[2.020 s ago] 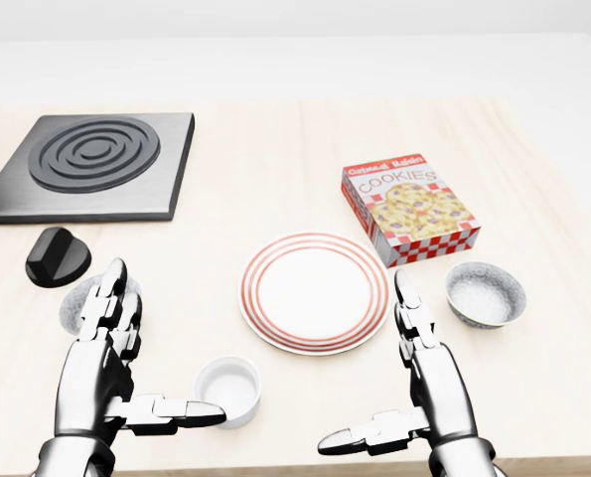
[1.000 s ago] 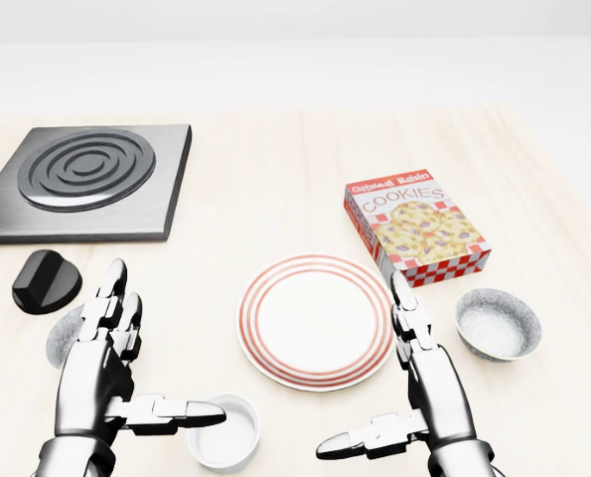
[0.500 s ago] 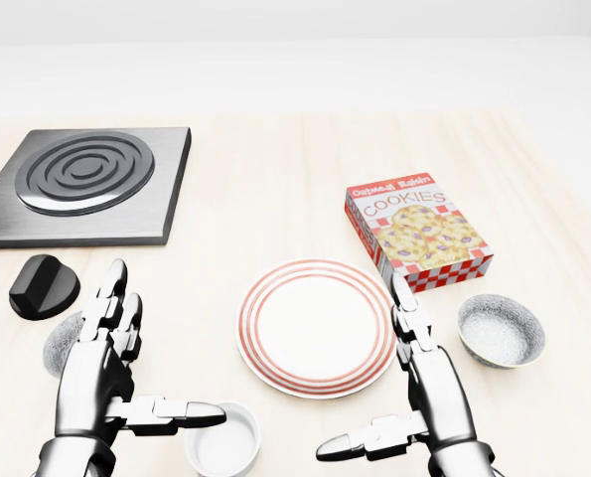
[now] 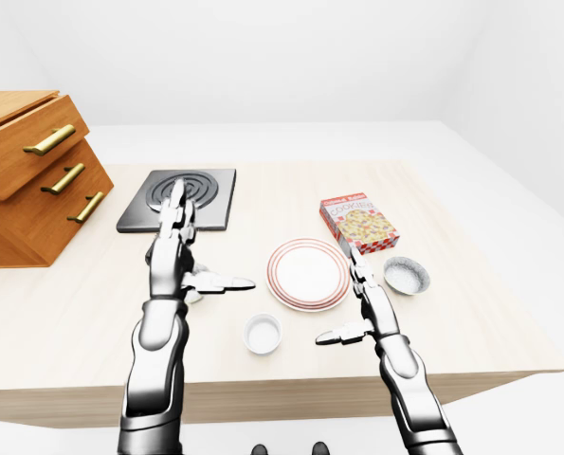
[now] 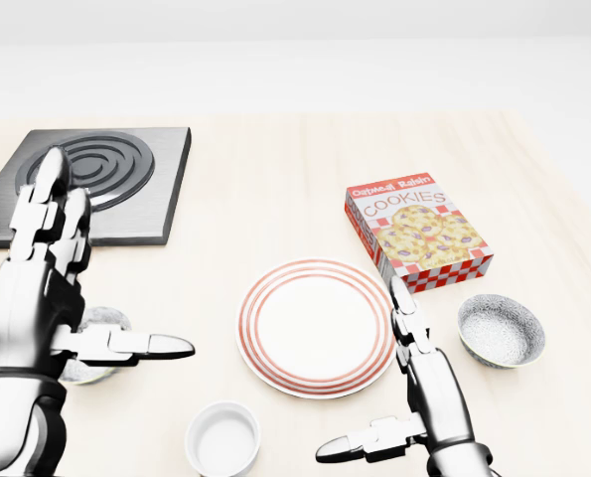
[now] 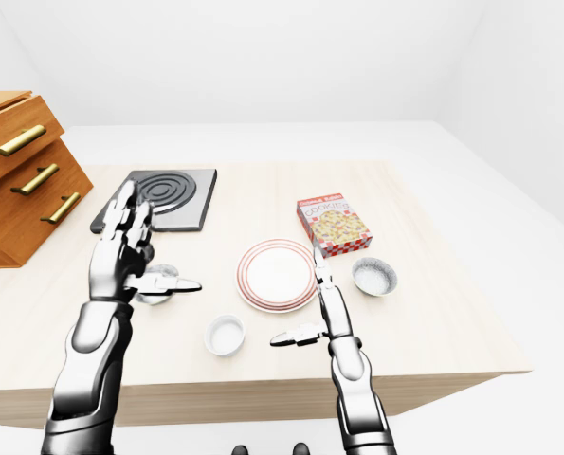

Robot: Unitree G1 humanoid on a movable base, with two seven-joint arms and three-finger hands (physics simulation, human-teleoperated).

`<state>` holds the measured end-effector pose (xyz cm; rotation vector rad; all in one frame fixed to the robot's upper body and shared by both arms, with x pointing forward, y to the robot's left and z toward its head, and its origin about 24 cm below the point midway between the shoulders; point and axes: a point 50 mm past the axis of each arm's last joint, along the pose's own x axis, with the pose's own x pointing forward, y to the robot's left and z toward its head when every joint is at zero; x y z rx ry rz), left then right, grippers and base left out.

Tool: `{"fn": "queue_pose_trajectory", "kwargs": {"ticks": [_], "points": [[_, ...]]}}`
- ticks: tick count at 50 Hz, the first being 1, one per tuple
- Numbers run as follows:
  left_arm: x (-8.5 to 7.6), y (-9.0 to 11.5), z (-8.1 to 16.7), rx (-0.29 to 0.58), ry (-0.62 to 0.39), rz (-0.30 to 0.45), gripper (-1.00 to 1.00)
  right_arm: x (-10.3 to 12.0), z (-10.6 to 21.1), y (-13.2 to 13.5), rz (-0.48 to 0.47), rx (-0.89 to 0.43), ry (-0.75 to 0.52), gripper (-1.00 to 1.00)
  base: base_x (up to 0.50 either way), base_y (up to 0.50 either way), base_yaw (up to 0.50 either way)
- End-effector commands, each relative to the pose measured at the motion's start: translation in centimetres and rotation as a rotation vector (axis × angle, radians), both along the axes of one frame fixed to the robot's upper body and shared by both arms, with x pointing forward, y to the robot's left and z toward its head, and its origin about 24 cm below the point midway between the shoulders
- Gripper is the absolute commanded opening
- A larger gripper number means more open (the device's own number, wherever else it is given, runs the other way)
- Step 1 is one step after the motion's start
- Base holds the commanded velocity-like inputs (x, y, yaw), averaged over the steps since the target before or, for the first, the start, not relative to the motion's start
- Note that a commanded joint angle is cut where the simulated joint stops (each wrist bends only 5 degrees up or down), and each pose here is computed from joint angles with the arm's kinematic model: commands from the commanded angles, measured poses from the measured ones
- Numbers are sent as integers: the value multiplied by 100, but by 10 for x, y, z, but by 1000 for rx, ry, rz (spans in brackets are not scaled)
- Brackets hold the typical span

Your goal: Pick the akita bowl next to the plate and place it on the plate.

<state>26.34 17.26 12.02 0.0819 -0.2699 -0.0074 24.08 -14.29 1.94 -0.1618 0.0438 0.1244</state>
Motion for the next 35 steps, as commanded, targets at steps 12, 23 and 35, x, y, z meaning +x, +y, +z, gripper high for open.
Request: {"fn": "queue_pose_trajectory", "kwargs": {"ticks": [12, 23, 35], "points": [[-25, 47, 166, 93, -682, 110, 100, -2, -2, 0, 0, -2, 7, 100, 0, 0, 0], [-65, 96, 219, 81, -883, 238, 100, -2, -3, 0, -3, -3, 11, 100, 0, 0, 0], [-83, 150, 233, 26, -848, 403, 100, -2, -1, 1, -6, -1, 5, 100, 0, 0, 0]]}}
